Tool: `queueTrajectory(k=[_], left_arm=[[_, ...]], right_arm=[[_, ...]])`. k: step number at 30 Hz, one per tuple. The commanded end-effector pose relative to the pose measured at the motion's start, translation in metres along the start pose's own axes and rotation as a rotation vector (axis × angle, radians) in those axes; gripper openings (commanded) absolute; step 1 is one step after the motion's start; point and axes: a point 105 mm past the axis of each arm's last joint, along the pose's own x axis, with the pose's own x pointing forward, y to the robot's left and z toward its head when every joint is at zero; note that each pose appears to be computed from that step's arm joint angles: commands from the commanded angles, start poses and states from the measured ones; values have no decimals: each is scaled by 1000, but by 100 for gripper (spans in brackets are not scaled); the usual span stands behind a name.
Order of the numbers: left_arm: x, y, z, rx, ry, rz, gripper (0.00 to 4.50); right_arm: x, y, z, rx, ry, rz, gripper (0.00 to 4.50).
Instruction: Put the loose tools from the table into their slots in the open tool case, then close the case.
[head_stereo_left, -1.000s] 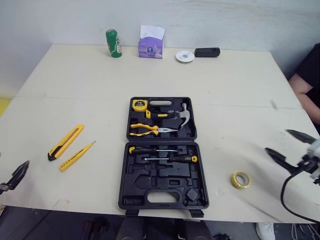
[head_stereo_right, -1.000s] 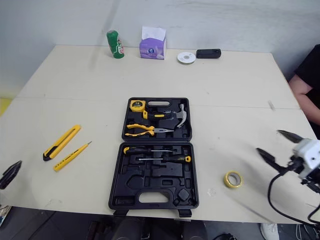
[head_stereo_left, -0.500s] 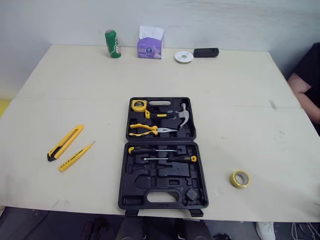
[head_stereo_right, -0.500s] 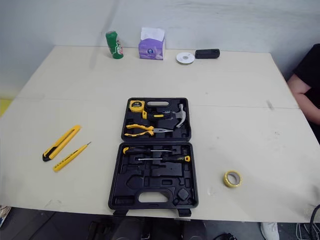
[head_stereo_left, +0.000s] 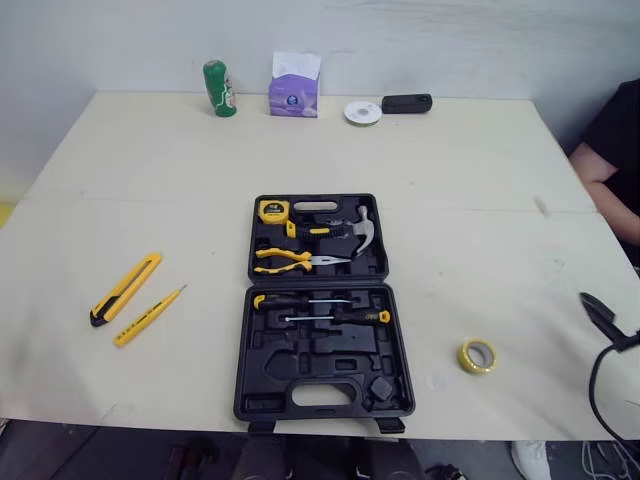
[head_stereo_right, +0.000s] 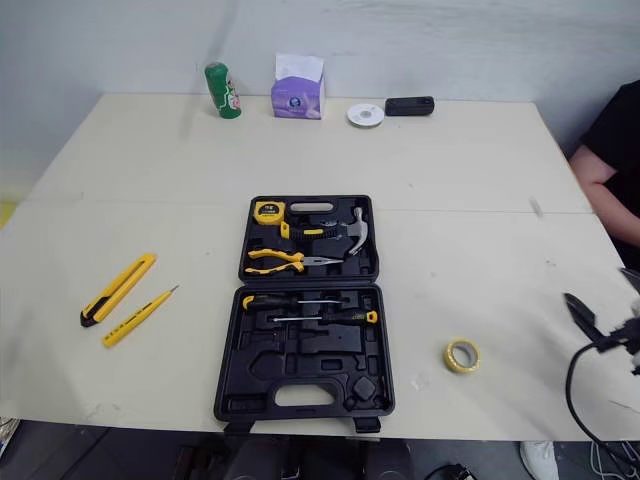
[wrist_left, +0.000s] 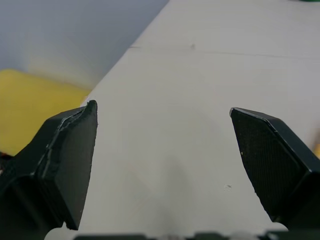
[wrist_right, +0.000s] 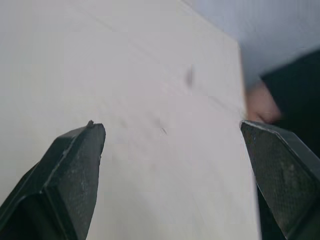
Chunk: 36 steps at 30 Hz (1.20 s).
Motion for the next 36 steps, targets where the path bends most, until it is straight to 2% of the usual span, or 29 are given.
queueTrajectory(k=[1, 6, 10, 12, 13, 17, 19, 25, 36], left_arm=[[-1, -39, 14, 9, -25, -214, 450], [-12, -86, 19, -9, -18, -477, 450], [-22, -101, 25, -114, -1, -586, 450], [-22, -100, 29, -197, 14, -612, 450], [-22, -99, 28, -190, 44, -639, 450], [-21, -97, 19, -40, 183, -758, 450], [-17, -100, 17, 62, 213, -826, 450], [-4, -110, 2, 235, 313, -947, 450], [13, -130, -28, 295, 419, -1033, 450]], right_arm=[[36, 38, 51, 70, -176, 231, 445], [62, 77, 97, 72, -274, 475, 445], [66, 99, 117, 75, -312, 617, 445], [69, 109, 128, 83, -340, 669, 445], [70, 115, 134, 86, -358, 701, 445], [72, 136, 152, 93, -423, 807, 445], [72, 148, 162, 93, -457, 864, 445], [68, 178, 173, 99, -505, 976, 445], [64, 193, 177, 100, -508, 990, 445]])
